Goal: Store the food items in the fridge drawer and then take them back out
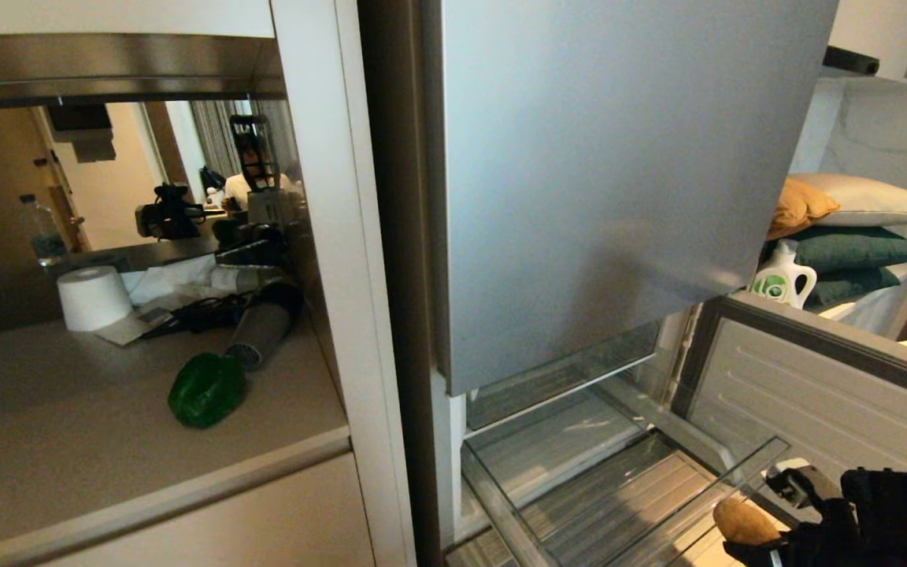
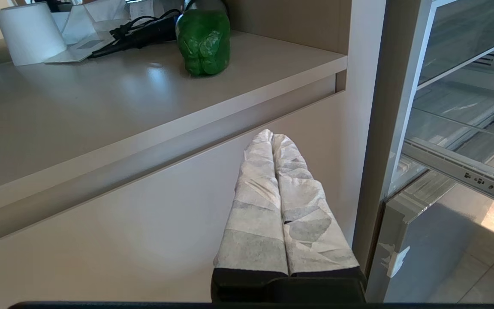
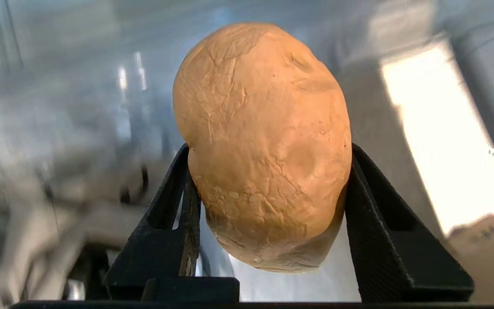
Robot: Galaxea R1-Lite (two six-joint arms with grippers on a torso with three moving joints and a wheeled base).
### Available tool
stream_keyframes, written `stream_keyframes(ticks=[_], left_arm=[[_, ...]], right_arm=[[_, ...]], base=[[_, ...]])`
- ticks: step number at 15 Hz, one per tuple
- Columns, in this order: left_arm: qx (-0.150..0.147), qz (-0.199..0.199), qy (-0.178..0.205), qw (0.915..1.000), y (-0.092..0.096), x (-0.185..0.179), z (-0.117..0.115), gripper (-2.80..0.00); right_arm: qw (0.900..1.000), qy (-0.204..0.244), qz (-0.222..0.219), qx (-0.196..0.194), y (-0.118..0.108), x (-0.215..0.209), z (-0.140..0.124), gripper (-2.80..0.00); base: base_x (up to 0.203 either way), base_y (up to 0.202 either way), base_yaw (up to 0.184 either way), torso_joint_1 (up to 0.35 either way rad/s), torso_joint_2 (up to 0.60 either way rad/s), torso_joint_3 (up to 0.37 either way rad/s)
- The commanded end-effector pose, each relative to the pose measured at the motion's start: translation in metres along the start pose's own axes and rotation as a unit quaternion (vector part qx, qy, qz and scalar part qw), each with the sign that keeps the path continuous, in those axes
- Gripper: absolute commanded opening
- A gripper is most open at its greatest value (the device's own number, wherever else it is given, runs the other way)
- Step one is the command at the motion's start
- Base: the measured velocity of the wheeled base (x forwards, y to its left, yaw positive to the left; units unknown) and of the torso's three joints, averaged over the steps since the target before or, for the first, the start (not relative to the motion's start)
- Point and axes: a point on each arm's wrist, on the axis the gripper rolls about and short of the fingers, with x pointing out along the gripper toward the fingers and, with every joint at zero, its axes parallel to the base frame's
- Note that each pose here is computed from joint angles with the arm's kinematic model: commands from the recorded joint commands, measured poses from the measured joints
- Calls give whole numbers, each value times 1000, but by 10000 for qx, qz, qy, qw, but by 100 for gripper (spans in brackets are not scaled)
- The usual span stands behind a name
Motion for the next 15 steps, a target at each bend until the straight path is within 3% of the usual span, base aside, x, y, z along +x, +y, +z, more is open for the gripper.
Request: stream_keyframes(ticks=[1, 5, 7, 15], left_arm=[[10, -2, 49, 10000, 0, 1, -3, -280], [2, -4, 49, 10000, 0, 1, -3, -280], [2, -2, 49, 10000, 0, 1, -3, -280], [2, -2, 49, 10000, 0, 1, -3, -280]], right_arm=[[9974, -707, -169, -33, -2, -11, 18, -280], [9802, -1865, -596, -288, -11, -38, 48, -280], [9689, -2254, -808, -630, -13, -50, 59, -280], [9631, -2397, -1001, -704, -18, -60, 61, -280]], base=[[0, 0, 0, 0, 0, 0], [0, 0, 0, 0, 0, 0], [0, 0, 0, 0, 0, 0], [0, 0, 0, 0, 0, 0]])
